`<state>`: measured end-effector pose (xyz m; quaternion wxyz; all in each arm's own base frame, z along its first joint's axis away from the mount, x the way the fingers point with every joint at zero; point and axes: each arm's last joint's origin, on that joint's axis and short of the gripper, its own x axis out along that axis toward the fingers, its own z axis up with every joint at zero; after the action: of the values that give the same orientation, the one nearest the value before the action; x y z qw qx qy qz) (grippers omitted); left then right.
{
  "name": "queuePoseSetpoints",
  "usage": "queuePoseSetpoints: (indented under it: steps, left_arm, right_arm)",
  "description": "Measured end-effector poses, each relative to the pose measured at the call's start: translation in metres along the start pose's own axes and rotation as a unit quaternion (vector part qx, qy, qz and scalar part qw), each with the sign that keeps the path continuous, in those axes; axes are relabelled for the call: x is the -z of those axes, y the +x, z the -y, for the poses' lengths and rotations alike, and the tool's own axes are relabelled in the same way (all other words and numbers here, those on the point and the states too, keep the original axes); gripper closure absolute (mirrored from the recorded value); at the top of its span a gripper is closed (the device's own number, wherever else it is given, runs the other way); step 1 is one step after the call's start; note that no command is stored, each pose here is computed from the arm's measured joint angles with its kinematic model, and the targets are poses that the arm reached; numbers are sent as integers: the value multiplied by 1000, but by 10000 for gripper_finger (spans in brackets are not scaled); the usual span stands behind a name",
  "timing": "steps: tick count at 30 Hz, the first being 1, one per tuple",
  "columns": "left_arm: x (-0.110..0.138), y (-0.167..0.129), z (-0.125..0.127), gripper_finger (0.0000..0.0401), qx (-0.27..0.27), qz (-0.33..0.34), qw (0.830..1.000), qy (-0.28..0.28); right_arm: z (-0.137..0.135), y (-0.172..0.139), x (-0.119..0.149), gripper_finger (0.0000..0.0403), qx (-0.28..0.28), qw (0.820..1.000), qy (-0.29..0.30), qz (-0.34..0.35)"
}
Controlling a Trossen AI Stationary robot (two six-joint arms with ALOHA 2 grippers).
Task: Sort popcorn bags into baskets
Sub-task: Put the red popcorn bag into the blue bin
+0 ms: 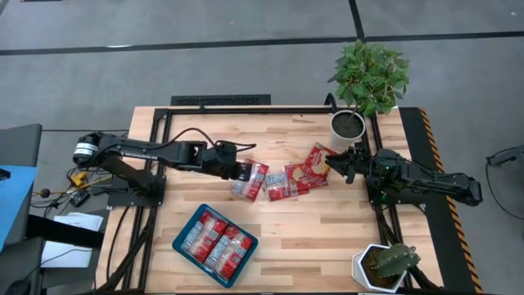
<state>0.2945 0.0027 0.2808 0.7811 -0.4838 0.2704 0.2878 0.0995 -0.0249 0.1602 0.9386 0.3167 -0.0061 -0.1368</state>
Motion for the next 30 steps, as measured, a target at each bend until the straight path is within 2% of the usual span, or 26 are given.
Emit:
queuePoseSetpoints:
  steps: [3,5,11,15,19,25,30]
  left_arm:
    - [-5,5,-8,379,-30,-6,998,51]
    - [-10,13,-8,355,-30,0,996,84]
    - [-13,40,-21,251,-77,-32,983,162]
    - [-15,67,-34,177,-119,-53,979,159]
    - [-15,95,-49,127,-152,-89,974,144]
    - [-15,121,-64,105,-175,-113,971,119]
    - [-14,139,-70,129,-157,-135,973,105]
  right_arm:
    - [0,0,0,206,0,1000,0,0]
    - [0,0,0,201,0,1000,0,0]
    - [0,1,1,192,3,1000,0,-4]
    - [2,2,1,191,10,1000,0,-7]
    - [3,2,2,194,18,1000,0,-10]
    - [4,2,1,192,23,1000,1,-8]
    - [5,2,0,189,27,1000,-5,-5]
